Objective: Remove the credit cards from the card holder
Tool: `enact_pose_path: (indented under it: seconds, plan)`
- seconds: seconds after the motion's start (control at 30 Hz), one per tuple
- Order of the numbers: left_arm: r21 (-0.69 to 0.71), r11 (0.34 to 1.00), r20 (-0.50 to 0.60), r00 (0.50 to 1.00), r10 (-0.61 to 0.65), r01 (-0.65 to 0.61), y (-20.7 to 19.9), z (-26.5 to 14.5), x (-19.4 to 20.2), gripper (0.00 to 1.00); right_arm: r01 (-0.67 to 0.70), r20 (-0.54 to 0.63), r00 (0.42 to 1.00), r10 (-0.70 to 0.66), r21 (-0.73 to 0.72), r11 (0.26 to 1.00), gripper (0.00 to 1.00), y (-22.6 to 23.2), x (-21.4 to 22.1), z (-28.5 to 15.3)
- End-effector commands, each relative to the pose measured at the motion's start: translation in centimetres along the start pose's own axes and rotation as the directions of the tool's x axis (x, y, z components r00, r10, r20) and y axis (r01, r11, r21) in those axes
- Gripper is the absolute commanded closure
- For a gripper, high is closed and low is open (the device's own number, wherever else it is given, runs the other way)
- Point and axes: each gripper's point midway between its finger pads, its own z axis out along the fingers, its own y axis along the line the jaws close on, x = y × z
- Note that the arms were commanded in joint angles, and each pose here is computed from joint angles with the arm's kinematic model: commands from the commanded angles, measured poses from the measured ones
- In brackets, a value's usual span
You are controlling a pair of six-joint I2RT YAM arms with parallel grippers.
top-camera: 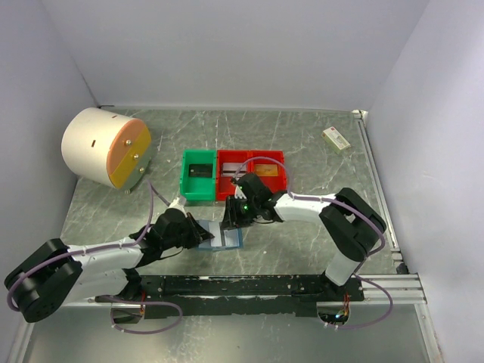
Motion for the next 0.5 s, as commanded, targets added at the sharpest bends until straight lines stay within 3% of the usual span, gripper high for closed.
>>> enact_pose_path:
  seconds: [0.0,0.2,0.47]
  plan:
    - [0.034,0.999,0.009,1.0,0.022,-0.022,-0.7,0.1,-0.2,0.84,-0.042,-0.042,0.998,0.044,0.043,0.998,0.67,-1.9,2.0,1.1]
    - [0.131,0.991,0.017,1.0,-0.008,0.006,-2.1,-0.1,-0.2,0.68,-0.124,-0.083,0.989,0.126,0.029,0.992,0.67,-2.9,4.4,1.8]
    - [0.21,0.977,-0.002,0.999,-0.033,0.032,-3.2,0.0,0.1,0.64,-0.161,-0.099,0.982,0.162,0.012,0.987,0.68,-2.9,4.9,2.2]
